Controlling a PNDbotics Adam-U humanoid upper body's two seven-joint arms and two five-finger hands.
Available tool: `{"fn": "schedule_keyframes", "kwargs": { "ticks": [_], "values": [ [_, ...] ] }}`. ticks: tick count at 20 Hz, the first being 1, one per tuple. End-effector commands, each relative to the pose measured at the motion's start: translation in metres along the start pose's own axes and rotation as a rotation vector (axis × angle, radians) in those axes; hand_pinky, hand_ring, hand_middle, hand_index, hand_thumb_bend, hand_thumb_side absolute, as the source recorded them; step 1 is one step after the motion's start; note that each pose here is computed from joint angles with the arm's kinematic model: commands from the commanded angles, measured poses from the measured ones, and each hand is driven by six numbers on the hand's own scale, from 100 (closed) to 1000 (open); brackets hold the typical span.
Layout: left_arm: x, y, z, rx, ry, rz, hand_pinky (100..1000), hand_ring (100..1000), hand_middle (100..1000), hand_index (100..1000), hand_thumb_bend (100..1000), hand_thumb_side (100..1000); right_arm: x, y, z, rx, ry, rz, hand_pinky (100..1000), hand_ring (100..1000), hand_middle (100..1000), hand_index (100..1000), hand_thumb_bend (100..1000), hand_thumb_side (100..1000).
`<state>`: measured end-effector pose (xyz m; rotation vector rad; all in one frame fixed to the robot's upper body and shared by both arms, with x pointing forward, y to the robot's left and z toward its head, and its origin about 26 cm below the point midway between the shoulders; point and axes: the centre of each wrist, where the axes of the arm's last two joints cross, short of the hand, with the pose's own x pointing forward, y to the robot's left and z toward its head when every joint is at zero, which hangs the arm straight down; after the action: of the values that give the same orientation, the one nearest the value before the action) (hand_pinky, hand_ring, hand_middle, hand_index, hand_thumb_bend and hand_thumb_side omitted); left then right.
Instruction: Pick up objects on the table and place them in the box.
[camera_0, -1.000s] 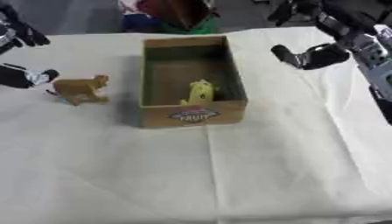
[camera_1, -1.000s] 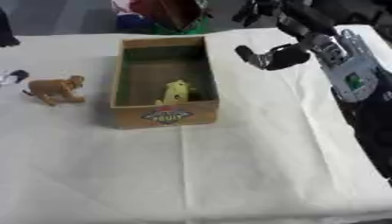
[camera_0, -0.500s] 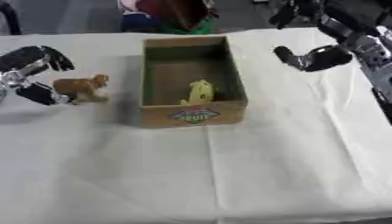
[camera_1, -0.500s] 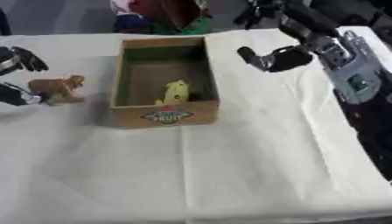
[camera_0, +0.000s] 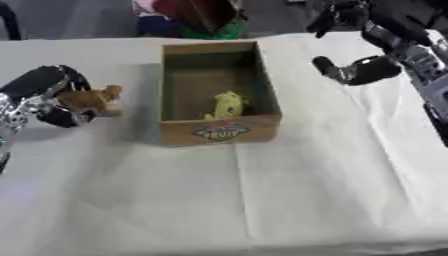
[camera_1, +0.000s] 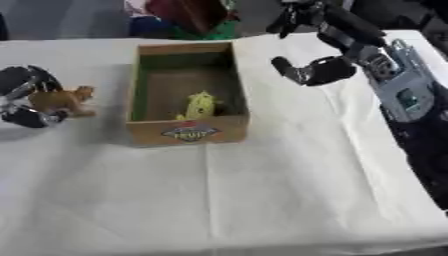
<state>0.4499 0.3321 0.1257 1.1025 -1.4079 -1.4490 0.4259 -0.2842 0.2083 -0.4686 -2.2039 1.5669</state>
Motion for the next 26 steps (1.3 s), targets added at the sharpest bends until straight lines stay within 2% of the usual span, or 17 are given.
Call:
{"fn": "schedule_keyframes", "kwargs": {
  "ticks": [1,4,8,11,14,17,20,23,26],
  "values": [
    [-0.006,0.018,0.0,0.102,0.009,-0.013,550,398,317,490,100,214,-0.001,-0.012,0.001,-0.008,0.001,0.028,672,647,673,799,200,462],
    [-0.002,0.037,-0.001,0.145,-0.033,0.024,550,387,289,464,100,224,-0.001,-0.01,0.001,0.0,0.004,0.026,672,647,672,799,195,463],
    [0.012,0.08,-0.002,0.221,-0.097,0.07,558,389,285,463,100,223,-0.001,-0.008,0.001,0.011,-0.003,0.025,673,647,673,798,189,465],
    [0.03,0.105,-0.009,0.269,-0.151,0.121,563,395,288,465,100,218,0.001,-0.003,-0.002,0.032,-0.019,0.021,674,649,675,797,183,475],
    [0.056,0.119,-0.02,0.285,-0.23,0.152,568,405,295,471,100,214,0.003,0.006,-0.007,0.068,-0.043,0.007,673,648,675,795,176,480],
    [0.084,0.124,-0.032,0.268,-0.314,0.159,576,421,305,481,100,213,0.007,0.015,-0.015,0.11,-0.078,-0.003,673,648,676,794,173,487],
    [0.111,0.12,-0.044,0.234,-0.381,0.15,580,428,311,486,100,212,0.011,0.02,-0.024,0.139,-0.115,-0.009,673,648,676,793,170,491],
    [0.127,0.107,-0.053,0.172,-0.417,0.128,594,451,332,504,100,212,0.014,0.024,-0.031,0.16,-0.142,-0.016,673,648,675,784,164,494],
    [0.137,0.085,-0.059,0.08,-0.442,0.13,619,487,383,542,100,215,0.016,0.029,-0.034,0.184,-0.153,-0.023,672,647,674,782,161,495]
  ]
}}
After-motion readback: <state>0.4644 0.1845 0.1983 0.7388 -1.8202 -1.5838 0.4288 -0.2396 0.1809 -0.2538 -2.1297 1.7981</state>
